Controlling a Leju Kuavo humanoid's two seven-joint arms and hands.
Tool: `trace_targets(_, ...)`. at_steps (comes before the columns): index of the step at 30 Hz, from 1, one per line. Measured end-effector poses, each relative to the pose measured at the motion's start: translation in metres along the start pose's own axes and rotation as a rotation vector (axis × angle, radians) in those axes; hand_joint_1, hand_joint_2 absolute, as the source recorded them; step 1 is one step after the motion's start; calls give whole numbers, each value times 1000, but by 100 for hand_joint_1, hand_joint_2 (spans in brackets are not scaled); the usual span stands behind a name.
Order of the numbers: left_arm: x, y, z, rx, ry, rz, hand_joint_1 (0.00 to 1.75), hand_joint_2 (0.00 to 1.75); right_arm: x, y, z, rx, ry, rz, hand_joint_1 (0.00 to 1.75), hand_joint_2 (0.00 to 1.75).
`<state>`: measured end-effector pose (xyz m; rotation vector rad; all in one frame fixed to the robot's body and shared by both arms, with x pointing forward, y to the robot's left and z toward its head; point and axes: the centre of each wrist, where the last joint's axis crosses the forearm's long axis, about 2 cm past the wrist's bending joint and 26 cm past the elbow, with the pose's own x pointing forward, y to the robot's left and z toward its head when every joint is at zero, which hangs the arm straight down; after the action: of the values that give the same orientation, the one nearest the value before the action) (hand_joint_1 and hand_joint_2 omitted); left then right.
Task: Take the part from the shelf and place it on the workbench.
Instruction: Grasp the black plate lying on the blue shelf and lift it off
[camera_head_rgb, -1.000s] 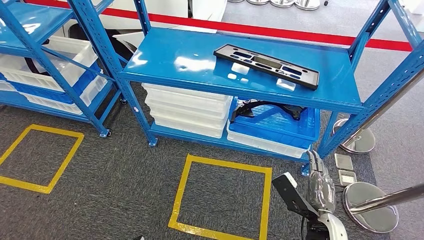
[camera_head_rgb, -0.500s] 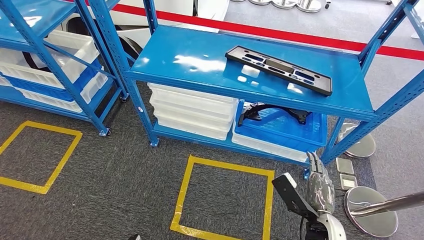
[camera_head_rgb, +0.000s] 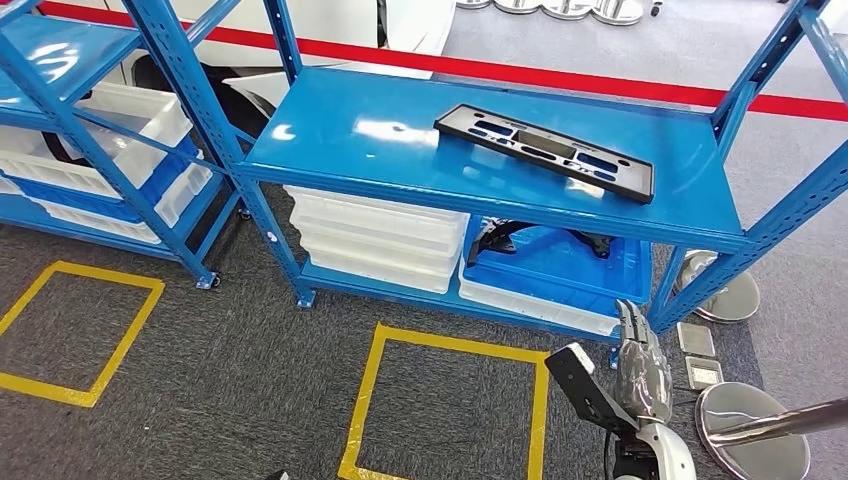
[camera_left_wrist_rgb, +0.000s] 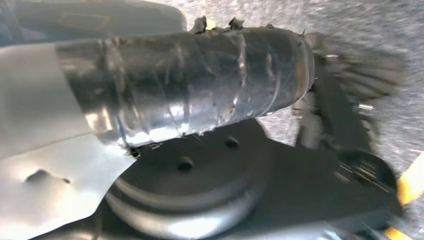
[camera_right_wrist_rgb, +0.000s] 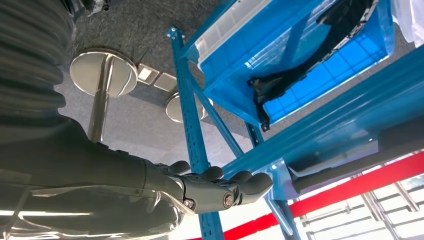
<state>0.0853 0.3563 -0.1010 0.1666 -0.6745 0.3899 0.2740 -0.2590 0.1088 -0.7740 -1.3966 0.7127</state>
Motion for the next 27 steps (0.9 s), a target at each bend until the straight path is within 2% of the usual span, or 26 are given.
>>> trace_targets(18,-3,-4,1,-10,6,-4,0,0,-6,-13,-8,-46,-3,42,0,175)
trace_targets(27,-4,-10,2,-13,12,9,0,0,4,-26,-10,-63,17,92,0,175)
